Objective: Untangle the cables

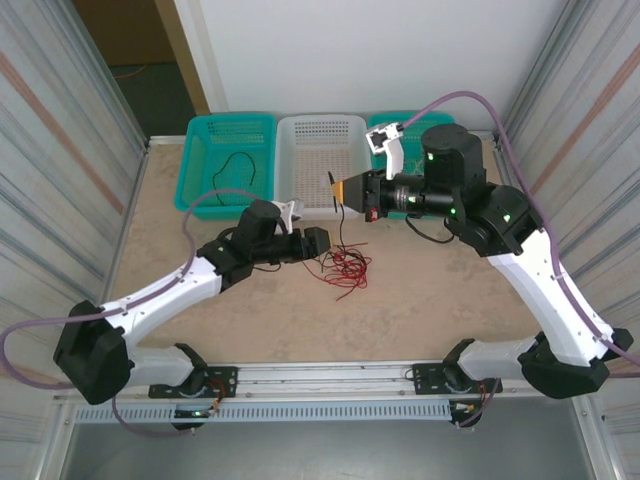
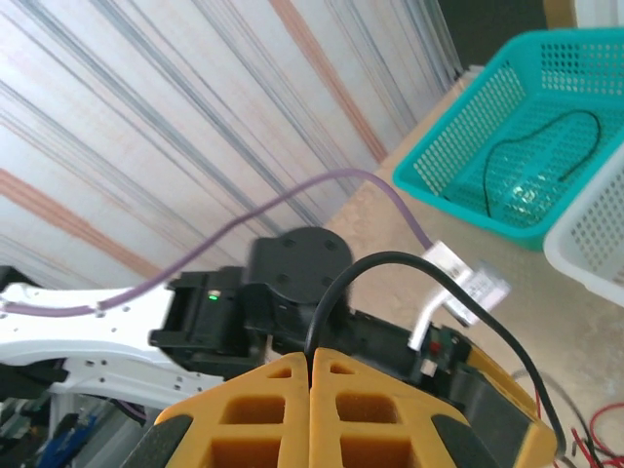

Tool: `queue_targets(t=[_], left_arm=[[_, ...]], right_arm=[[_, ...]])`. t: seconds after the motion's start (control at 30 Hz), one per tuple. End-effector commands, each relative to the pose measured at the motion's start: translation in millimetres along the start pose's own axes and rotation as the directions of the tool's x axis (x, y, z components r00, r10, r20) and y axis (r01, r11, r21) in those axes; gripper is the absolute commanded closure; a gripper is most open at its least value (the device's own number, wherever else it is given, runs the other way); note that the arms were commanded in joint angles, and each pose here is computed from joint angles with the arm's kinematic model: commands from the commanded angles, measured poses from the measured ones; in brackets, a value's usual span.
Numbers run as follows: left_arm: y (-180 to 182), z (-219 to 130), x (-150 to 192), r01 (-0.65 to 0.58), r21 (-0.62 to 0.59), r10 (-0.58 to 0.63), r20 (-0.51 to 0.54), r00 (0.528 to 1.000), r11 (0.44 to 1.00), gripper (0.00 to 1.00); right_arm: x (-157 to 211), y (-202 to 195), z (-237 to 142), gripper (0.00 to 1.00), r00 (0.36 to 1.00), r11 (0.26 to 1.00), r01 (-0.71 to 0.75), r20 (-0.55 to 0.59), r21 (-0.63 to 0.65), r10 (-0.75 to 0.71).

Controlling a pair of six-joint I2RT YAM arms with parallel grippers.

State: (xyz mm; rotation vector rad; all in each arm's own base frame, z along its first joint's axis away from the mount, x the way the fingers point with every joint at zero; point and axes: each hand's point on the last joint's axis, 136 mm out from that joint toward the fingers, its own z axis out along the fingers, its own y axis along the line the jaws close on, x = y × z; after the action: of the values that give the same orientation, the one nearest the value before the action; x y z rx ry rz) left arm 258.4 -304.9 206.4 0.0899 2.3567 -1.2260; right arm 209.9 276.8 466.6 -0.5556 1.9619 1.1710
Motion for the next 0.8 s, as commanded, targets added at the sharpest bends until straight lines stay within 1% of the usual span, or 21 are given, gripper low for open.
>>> queue_targets(t=[0.0,0.1,0.23,0.33,0.43,0.5,0.57,0.6,0.63,0.67,0.77], left_arm=[[21,9,5,0.018,-0.072,-0.018,-0.001,1.000,0.997,0.46],[43,19,16,0.057,-0.116,-0.060,-0.021,0.998,0.992,0.50],[62,30,32,0.104,-0.135,-0.112,-0.055,0.992,0.985,0.52],[73,31,39,0.126,-0.164,-0.136,-0.056,0.989,0.978,0.48],[68,23,37,0.110,-0.147,-0.118,-0.043,0.992,0.983,0.40],[56,12,28,0.060,-0.135,-0.064,-0.025,0.998,0.989,0.36],[38,-6,13,-0.028,-0.128,0.030,0.012,0.999,0.991,0.33],[25,-17,4,-0.085,-0.118,0.090,0.043,0.995,0.989,0.29],[13,-29,-5,-0.141,-0.113,0.151,0.078,0.985,0.983,0.26],[2,-39,-12,-0.192,-0.108,0.204,0.108,0.973,0.975,0.19],[-35,-70,-33,-0.354,-0.078,0.363,0.208,0.908,0.932,0.14]], right_arm=[[-25,23,-27,1.00,0.994,0.997,0.028,0.109,-0.076,-0.019],[-37,21,-38,1.00,0.989,0.996,0.025,0.145,-0.088,-0.012],[-50,19,-50,1.00,0.982,0.995,0.028,0.190,-0.093,-0.010],[-60,16,-59,1.00,0.974,0.995,0.035,0.225,-0.088,-0.015],[-69,12,-64,1.00,0.969,0.996,0.032,0.247,-0.085,-0.010],[-70,11,-64,1.00,0.969,0.996,0.028,0.245,-0.089,-0.005],[-69,8,-61,1.00,0.972,0.996,0.021,0.237,-0.089,0.001],[-68,7,-60,1.00,0.973,0.996,0.017,0.230,-0.091,0.004],[-67,6,-58,1.00,0.975,0.996,0.012,0.224,-0.093,0.009],[-66,5,-57,1.00,0.975,0.996,0.009,0.222,-0.094,0.012],[-64,4,-53,1.00,0.978,0.994,0.000,0.209,-0.111,0.023]])
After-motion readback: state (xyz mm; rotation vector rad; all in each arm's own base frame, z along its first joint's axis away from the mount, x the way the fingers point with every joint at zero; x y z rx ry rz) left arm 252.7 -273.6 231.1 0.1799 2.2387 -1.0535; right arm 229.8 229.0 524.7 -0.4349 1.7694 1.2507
